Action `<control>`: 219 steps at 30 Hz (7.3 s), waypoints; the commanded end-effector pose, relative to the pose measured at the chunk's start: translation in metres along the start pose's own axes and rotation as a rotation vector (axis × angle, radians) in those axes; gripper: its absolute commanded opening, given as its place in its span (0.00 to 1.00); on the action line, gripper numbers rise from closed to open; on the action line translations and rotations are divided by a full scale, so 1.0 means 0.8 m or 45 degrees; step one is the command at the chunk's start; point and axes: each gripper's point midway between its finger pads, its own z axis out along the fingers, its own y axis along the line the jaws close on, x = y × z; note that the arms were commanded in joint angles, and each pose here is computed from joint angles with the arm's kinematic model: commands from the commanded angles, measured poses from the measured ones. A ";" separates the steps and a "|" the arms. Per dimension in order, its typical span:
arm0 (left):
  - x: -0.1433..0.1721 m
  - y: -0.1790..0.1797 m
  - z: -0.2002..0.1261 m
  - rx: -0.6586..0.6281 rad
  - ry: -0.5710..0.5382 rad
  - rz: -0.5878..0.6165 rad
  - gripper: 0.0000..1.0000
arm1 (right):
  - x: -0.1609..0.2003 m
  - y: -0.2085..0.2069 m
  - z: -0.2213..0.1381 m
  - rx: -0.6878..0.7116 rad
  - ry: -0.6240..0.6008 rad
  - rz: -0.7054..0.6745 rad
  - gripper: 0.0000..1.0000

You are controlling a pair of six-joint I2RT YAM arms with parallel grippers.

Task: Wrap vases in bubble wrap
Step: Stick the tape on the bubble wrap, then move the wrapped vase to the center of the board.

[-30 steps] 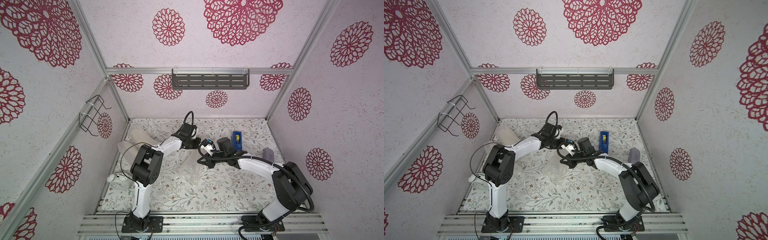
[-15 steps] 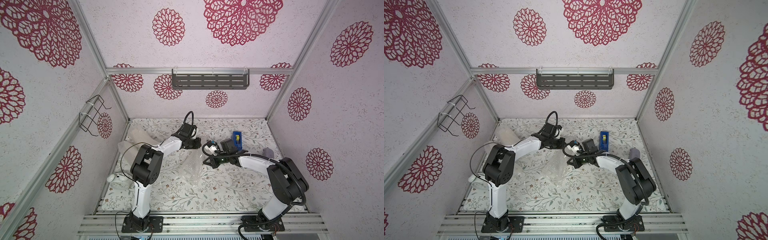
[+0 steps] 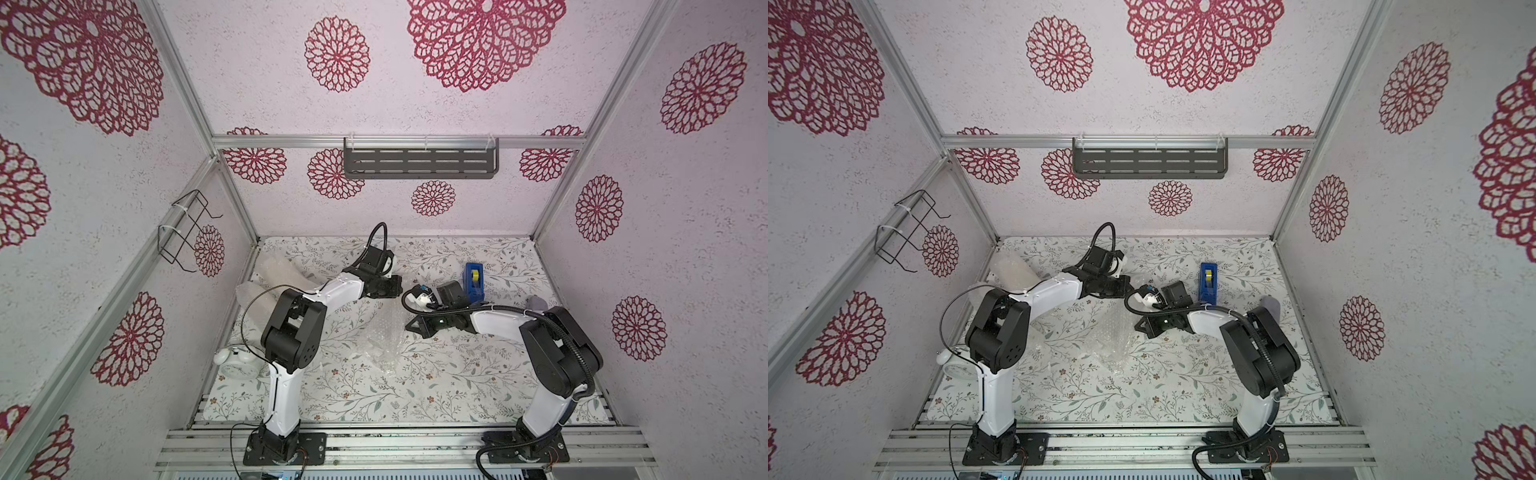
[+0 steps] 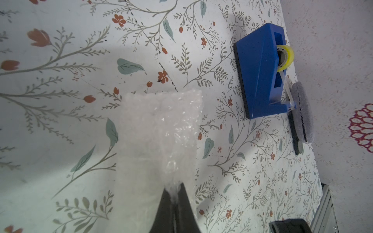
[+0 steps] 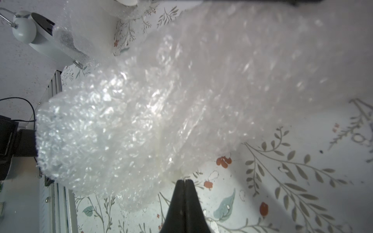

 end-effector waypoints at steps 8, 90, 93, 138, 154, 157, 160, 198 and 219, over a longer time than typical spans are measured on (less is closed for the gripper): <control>0.062 0.017 0.020 -0.058 0.203 -0.027 0.03 | -0.042 0.001 0.008 -0.003 -0.128 -0.005 0.00; 0.064 0.020 0.024 -0.055 0.193 -0.038 0.03 | -0.054 0.029 0.009 0.125 -0.434 0.395 0.70; 0.064 0.023 0.025 -0.063 0.192 -0.041 0.03 | -0.053 0.036 0.017 0.070 -0.432 0.391 0.73; 0.067 0.038 0.019 -0.131 0.193 -0.090 0.02 | -0.051 0.030 0.049 0.000 -0.482 0.362 0.46; 0.022 -0.001 -0.063 -0.107 0.073 -0.002 0.71 | -0.019 -0.006 -0.081 0.408 -0.562 0.289 0.86; 0.023 0.008 -0.084 -0.201 0.063 0.058 0.91 | -0.009 -0.017 -0.112 0.506 -0.585 0.272 0.91; 0.037 0.016 -0.099 -0.310 0.064 0.178 0.98 | -0.002 -0.026 -0.138 0.568 -0.616 0.269 0.95; 0.042 0.183 -0.066 -0.768 0.256 -0.108 0.67 | 0.024 -0.068 -0.217 0.852 -0.762 0.369 0.99; -0.091 0.285 -0.123 -0.781 -0.153 -0.626 0.98 | 0.071 -0.117 -0.301 1.269 -0.812 0.533 0.99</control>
